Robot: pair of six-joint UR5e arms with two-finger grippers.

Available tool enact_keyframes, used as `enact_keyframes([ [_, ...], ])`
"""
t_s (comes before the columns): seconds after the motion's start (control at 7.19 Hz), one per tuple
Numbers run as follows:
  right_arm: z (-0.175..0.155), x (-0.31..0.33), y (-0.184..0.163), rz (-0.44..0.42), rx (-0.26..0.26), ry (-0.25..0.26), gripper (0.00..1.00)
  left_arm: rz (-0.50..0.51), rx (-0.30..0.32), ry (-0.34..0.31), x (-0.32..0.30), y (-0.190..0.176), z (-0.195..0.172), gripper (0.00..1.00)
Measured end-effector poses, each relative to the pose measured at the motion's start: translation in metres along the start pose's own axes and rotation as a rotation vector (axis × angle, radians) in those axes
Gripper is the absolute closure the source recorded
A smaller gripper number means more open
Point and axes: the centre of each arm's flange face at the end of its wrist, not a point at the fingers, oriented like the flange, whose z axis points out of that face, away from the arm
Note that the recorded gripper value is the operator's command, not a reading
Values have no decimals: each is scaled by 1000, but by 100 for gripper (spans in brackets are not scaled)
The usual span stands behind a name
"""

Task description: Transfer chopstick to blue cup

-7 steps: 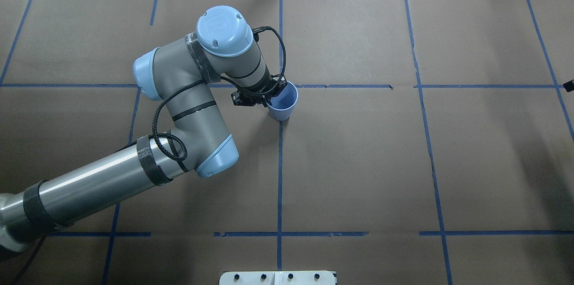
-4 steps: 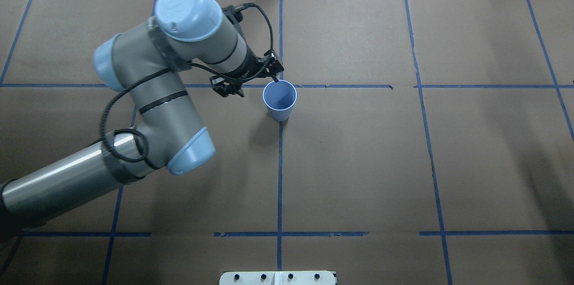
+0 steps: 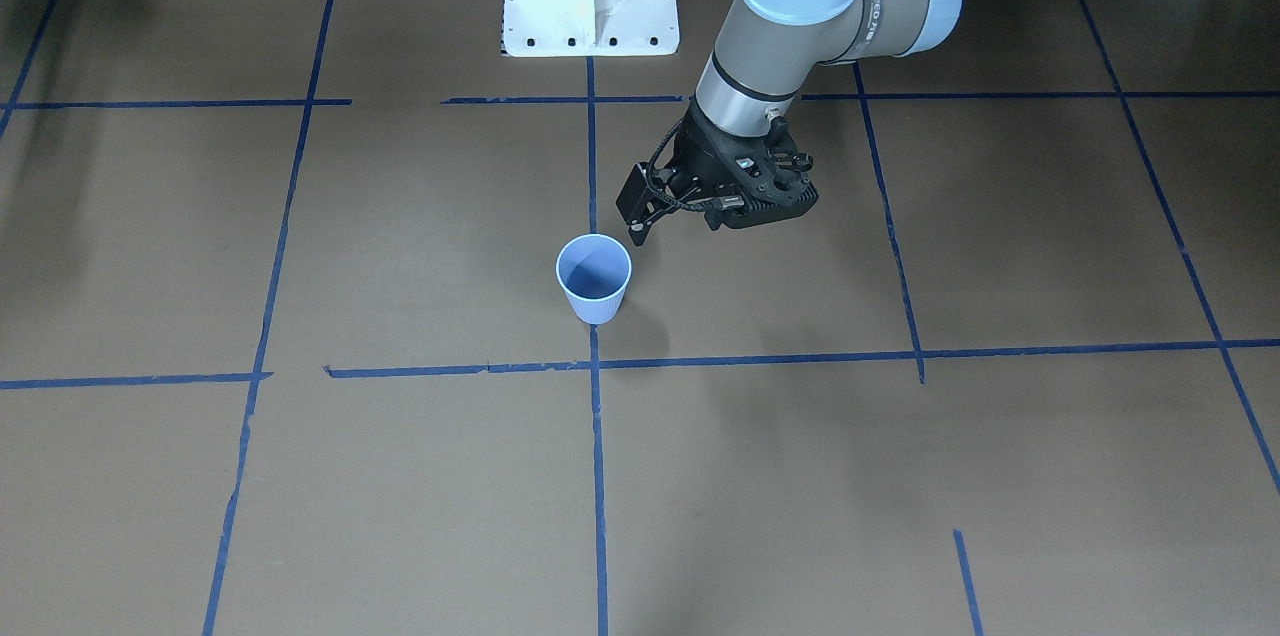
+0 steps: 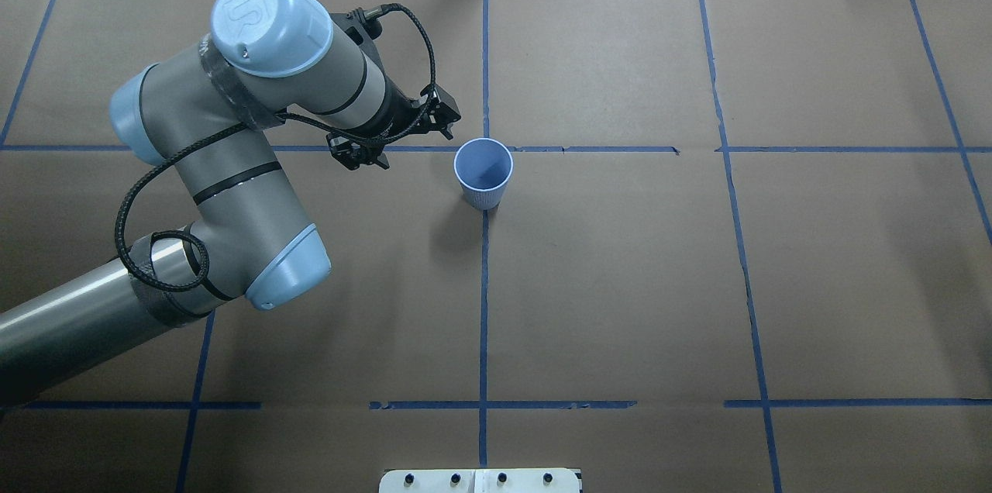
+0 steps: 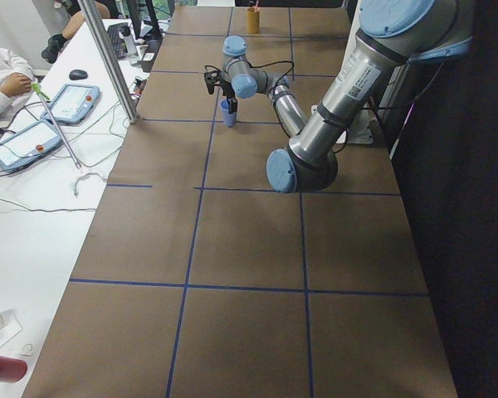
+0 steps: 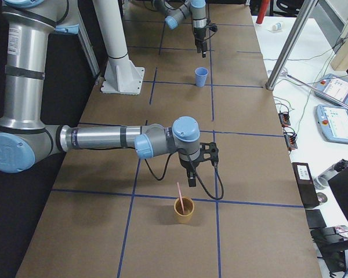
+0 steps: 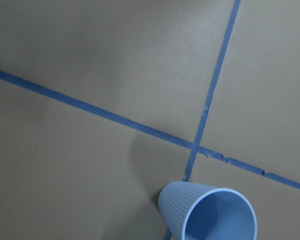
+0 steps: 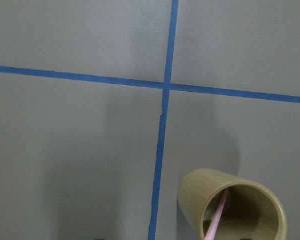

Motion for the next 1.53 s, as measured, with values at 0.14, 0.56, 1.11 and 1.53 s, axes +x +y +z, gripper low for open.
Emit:
enact_keyframes([
  [0.14, 1, 3, 4, -4, -4, 4, 14, -1, 1, -2, -2, -1, 1, 0],
  [0.56, 10, 4, 9, 5, -29, 0, 52, -2, 1, -3, -3, -1, 1, 0],
  [1.11, 24, 15, 19, 15, -59, 0, 97, -2, 0, -5, -7, -1, 3, 0],
  [1.53, 25, 16, 21, 15, -61, 0, 100, -3, 1, -5, -7, -2, 3, 0],
])
